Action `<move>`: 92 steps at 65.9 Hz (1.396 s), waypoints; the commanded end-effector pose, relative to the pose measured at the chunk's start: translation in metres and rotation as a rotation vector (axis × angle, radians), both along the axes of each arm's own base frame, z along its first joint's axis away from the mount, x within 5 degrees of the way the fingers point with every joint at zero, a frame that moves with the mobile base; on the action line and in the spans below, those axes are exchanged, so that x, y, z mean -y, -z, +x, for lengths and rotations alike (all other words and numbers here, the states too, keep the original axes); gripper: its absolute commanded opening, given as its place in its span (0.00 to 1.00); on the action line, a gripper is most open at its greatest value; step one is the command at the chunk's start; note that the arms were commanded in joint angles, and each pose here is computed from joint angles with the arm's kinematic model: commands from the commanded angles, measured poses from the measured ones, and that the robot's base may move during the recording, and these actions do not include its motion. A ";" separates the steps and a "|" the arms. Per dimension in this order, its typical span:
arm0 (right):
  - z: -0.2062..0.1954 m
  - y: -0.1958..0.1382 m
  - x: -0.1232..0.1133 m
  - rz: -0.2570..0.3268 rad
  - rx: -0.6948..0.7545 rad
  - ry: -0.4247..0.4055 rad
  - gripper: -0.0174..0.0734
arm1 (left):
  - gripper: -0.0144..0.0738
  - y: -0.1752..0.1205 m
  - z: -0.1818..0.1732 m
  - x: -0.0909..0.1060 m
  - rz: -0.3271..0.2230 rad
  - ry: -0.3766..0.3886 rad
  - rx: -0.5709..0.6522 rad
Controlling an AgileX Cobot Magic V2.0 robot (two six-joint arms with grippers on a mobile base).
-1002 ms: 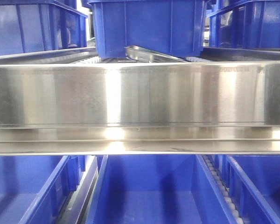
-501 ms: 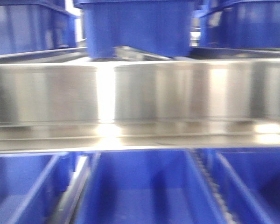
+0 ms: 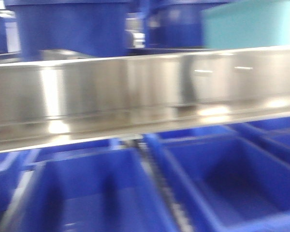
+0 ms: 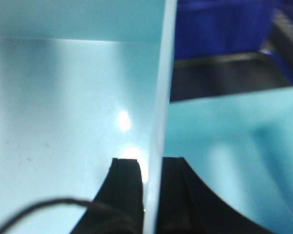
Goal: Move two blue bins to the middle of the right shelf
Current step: 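Turn the base away from the shelf while holding the bin in both grippers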
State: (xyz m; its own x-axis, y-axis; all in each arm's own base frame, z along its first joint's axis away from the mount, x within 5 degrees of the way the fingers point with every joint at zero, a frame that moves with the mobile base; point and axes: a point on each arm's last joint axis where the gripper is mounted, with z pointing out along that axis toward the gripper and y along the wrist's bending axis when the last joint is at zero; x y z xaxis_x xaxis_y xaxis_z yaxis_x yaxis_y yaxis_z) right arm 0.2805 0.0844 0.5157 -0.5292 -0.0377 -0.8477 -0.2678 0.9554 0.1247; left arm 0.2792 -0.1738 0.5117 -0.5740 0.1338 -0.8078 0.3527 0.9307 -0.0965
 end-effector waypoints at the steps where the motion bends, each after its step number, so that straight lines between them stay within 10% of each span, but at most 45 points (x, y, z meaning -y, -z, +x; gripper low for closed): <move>1: -0.004 -0.013 -0.001 0.041 0.087 -0.016 0.02 | 0.04 -0.011 -0.009 0.004 -0.061 0.054 0.038; 92: -0.004 -0.014 -0.001 0.043 0.096 -0.015 0.02 | 0.04 -0.011 -0.009 0.004 -0.061 0.054 0.038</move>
State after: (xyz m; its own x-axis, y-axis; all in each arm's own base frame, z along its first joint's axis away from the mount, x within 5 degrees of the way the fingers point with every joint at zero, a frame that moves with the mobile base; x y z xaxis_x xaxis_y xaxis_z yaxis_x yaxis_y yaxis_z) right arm 0.2810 0.0843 0.5163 -0.5226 -0.0364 -0.8518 -0.2671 0.9558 0.1230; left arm 0.2792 -0.1738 0.5117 -0.5740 0.1338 -0.8078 0.3527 0.9307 -0.0965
